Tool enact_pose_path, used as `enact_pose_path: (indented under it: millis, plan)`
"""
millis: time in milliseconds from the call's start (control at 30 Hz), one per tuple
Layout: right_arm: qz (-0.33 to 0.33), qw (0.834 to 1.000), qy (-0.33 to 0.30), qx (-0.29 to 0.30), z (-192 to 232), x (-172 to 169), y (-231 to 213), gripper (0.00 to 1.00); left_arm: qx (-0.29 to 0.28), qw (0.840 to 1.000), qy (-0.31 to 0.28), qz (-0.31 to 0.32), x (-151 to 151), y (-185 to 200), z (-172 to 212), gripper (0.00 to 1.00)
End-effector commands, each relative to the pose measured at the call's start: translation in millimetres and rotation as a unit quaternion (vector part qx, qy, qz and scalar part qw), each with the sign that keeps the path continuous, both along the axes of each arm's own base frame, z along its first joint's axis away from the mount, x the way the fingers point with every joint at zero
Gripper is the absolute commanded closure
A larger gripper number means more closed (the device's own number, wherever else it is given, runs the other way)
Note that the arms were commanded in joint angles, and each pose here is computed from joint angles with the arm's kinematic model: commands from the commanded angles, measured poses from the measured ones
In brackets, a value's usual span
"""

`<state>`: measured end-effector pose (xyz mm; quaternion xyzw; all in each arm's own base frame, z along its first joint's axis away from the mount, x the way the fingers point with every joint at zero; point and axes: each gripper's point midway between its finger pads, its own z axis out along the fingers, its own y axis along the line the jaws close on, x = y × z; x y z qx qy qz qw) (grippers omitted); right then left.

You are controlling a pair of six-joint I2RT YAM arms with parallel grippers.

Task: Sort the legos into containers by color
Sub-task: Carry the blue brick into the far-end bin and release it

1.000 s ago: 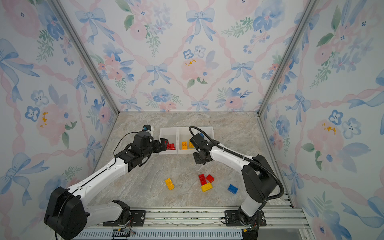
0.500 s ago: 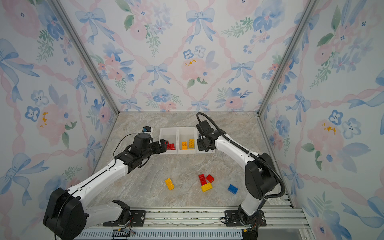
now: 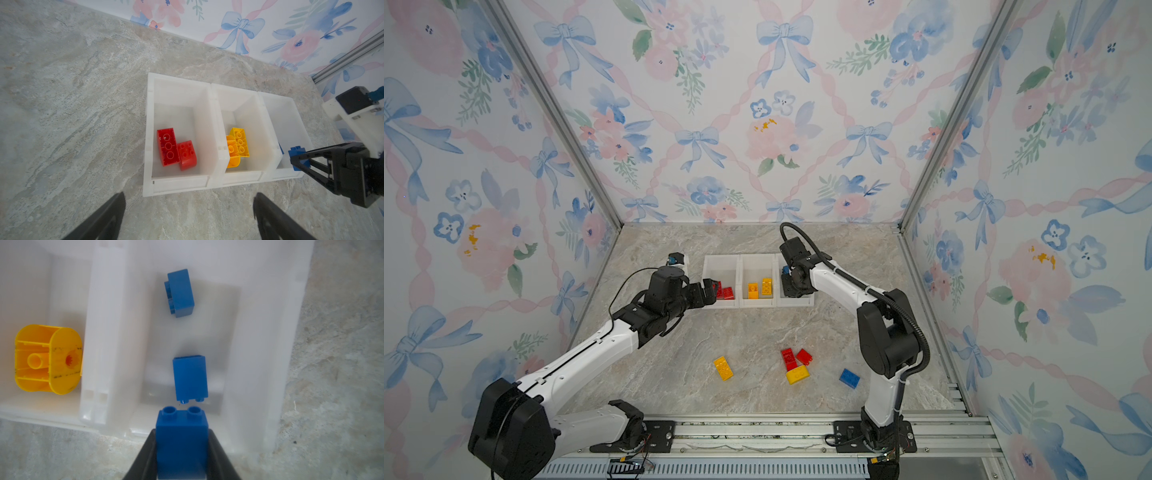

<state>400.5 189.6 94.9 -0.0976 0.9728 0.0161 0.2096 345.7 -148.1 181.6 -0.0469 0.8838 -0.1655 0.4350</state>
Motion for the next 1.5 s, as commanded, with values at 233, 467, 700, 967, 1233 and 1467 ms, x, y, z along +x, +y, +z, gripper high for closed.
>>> enact_pose_path:
  millis: [233, 467, 700, 967, 1233, 1467]
  plan:
    - [-0.002, 1.000, -0.014, -0.018, -3.5, 44.7, -7.4, 0.69, -0.007, 1.000, -0.013, 0.016, 1.7, 5.2, 7.7, 0.02]
    - [-0.002, 1.000, -0.016, -0.026, -7.9, 66.9, -9.4, 0.68, -0.005, 1.000, -0.017, 0.019, -0.2, 7.6, 9.7, 0.02]
    - [-0.004, 0.999, -0.015, -0.028, -10.9, 76.1, -9.4, 0.55, -0.008, 1.000, -0.019, 0.021, -2.4, 9.3, 10.5, 0.02]
    - [-0.006, 1.000, -0.025, -0.015, 2.4, 73.4, -7.6, 0.49, -0.012, 0.999, -0.021, 0.022, -3.6, 10.1, 11.9, 0.02]
    - [-0.010, 0.999, -0.035, 0.003, 22.0, 57.1, -6.1, 0.46, -0.013, 1.000, -0.021, 0.019, -4.1, 9.0, 12.0, 0.02]
    - [-0.018, 0.999, -0.036, 0.016, 35.2, 29.7, -10.0, 0.44, -0.013, 1.000, -0.019, 0.014, -5.3, 7.6, 11.3, 0.02]
